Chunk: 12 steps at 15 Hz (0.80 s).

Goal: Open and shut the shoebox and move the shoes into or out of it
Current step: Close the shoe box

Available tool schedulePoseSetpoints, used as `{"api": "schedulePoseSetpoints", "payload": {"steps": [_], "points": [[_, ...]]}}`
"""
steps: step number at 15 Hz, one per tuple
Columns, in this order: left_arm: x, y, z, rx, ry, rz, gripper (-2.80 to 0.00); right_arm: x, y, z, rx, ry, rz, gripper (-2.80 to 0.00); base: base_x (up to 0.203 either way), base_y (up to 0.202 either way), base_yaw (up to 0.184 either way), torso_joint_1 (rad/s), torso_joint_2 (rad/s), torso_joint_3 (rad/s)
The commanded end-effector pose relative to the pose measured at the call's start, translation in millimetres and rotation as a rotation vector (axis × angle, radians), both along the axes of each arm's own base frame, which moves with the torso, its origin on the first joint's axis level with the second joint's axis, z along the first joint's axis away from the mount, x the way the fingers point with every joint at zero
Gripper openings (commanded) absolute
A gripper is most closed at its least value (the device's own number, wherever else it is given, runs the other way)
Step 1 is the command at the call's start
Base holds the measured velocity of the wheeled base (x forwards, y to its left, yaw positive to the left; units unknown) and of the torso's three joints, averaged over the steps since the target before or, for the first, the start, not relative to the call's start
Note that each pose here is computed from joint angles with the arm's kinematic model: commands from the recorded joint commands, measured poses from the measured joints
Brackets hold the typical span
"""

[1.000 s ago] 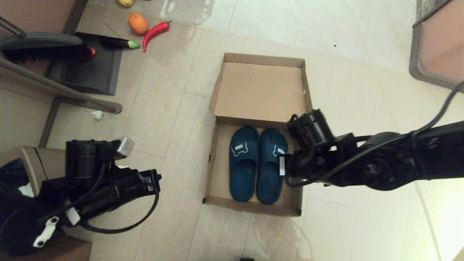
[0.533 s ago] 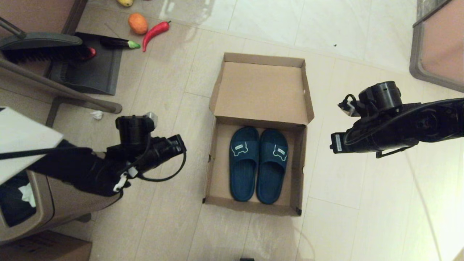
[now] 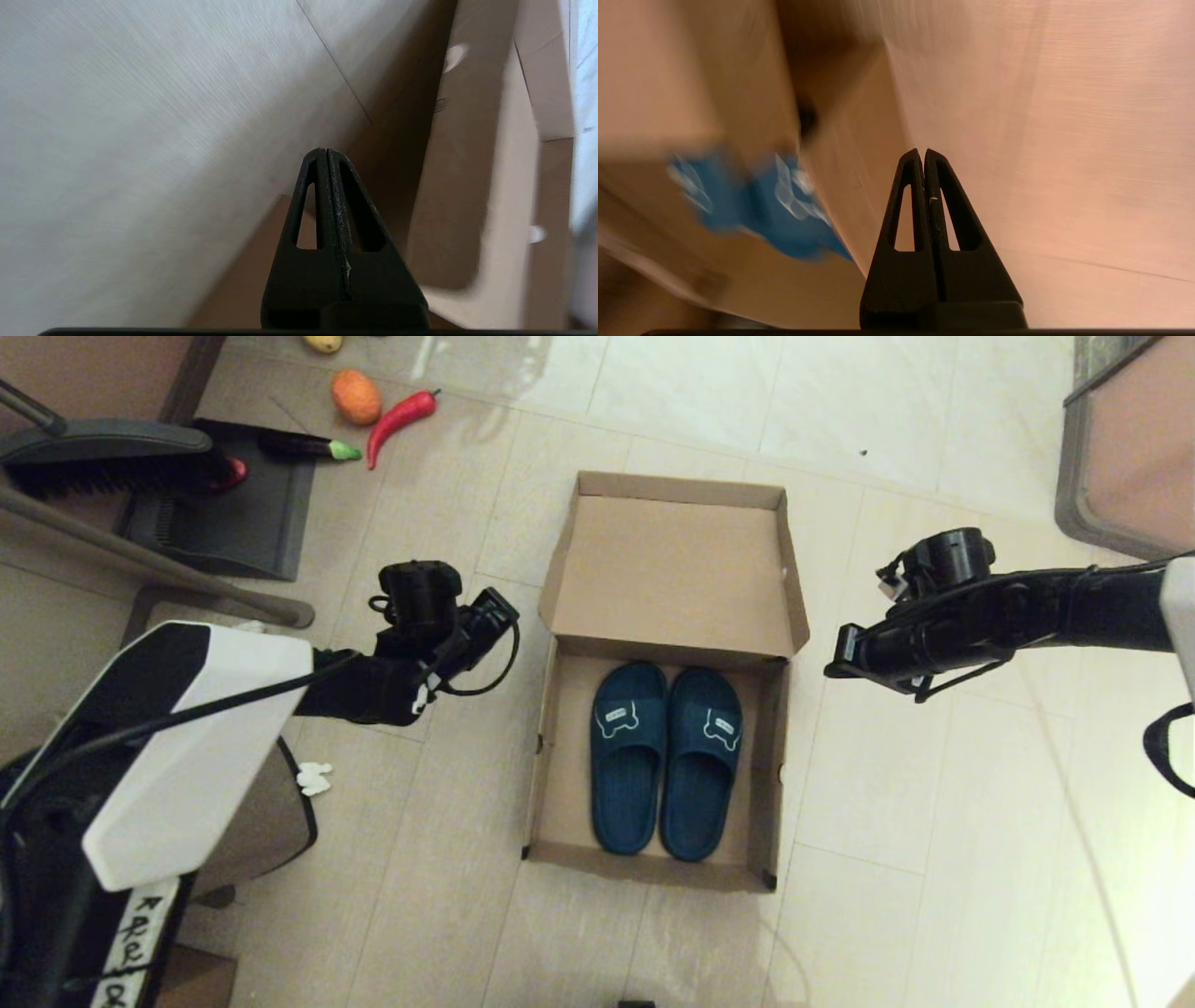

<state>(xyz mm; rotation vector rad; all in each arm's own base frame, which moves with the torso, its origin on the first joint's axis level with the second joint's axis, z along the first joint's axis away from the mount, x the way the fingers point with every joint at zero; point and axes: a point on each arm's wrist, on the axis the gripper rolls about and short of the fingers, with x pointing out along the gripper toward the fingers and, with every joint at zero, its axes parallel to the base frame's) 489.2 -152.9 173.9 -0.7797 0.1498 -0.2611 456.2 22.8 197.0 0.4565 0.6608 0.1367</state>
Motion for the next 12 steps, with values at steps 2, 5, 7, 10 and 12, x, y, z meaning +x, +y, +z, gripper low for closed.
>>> {"api": "schedulePoseSetpoints", "payload": {"steps": [2, 5, 7, 10, 12], "points": [[20, -9, -53, -0.075, 0.143, -0.04, -2.8, 29, -3, -42, 0.22, 0.085, -0.066, -2.8, 0.0, 0.0, 0.0, 0.0, 0.0, 0.0], [19, -13, -57, -0.109, 0.168, -0.042, -2.8, 42, 0, -50, 0.387, 0.052, -0.073, -2.8, 0.0, 0.0, 0.0, 0.0, 0.0, 0.0], [17, -15, -60, -0.103, 0.19, -0.042, -2.8, 45, 0, -50, 0.437, 0.044, -0.069, -2.8, 0.0, 0.0, 0.0, 0.0, 0.0, 0.0], [13, -20, -61, -0.086, 0.237, -0.05, -2.8, 53, 0, -55, 0.482, -0.012, -0.08, -2.8, 0.0, 0.0, 0.0, 0.0, 0.0, 0.0], [11, -23, -63, -0.083, 0.249, -0.053, -2.8, 55, 0, -56, 0.488, -0.021, -0.082, -2.8, 0.0, 0.0, 0.0, 0.0, 0.0, 0.0]]}}
